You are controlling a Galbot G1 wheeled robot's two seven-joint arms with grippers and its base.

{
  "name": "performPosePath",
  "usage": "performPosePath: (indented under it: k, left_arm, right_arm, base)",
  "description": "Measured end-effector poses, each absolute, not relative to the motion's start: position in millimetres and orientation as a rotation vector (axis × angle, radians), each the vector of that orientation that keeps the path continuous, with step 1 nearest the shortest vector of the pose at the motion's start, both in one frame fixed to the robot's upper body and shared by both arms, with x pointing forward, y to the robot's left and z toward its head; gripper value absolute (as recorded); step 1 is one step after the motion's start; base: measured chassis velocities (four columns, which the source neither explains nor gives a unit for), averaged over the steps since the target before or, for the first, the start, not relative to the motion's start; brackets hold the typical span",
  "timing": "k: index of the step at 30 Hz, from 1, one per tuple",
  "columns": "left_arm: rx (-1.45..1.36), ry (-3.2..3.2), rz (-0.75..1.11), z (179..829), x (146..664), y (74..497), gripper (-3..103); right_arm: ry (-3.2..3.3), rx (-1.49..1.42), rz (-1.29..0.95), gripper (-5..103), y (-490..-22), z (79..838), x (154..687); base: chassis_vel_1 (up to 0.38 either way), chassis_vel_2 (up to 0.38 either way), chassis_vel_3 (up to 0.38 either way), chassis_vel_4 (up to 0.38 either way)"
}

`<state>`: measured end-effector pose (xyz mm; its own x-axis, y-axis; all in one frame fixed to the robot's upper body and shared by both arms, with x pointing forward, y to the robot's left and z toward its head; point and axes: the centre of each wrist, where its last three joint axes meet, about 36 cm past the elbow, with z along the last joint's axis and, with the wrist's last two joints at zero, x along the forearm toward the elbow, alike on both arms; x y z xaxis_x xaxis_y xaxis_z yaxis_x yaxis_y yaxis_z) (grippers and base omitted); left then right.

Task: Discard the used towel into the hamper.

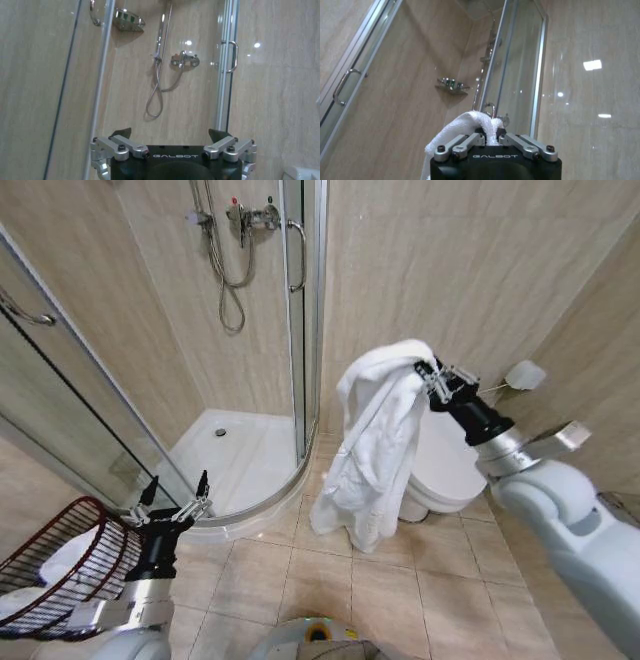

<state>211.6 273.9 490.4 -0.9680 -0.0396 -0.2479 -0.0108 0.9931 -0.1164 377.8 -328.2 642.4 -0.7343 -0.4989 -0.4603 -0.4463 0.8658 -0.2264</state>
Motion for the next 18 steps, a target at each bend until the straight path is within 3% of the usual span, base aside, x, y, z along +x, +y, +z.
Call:
performPosePath:
  k: [18]
  left_arm:
    - [-0.037, 2.884, -0.167, 490, 212, 274, 100]
  right_arm:
    - [2.490, -0.731, -0.105, 10, -320, 651, 373]
  base:
    - [0.048, 0.051, 0.055, 0.049]
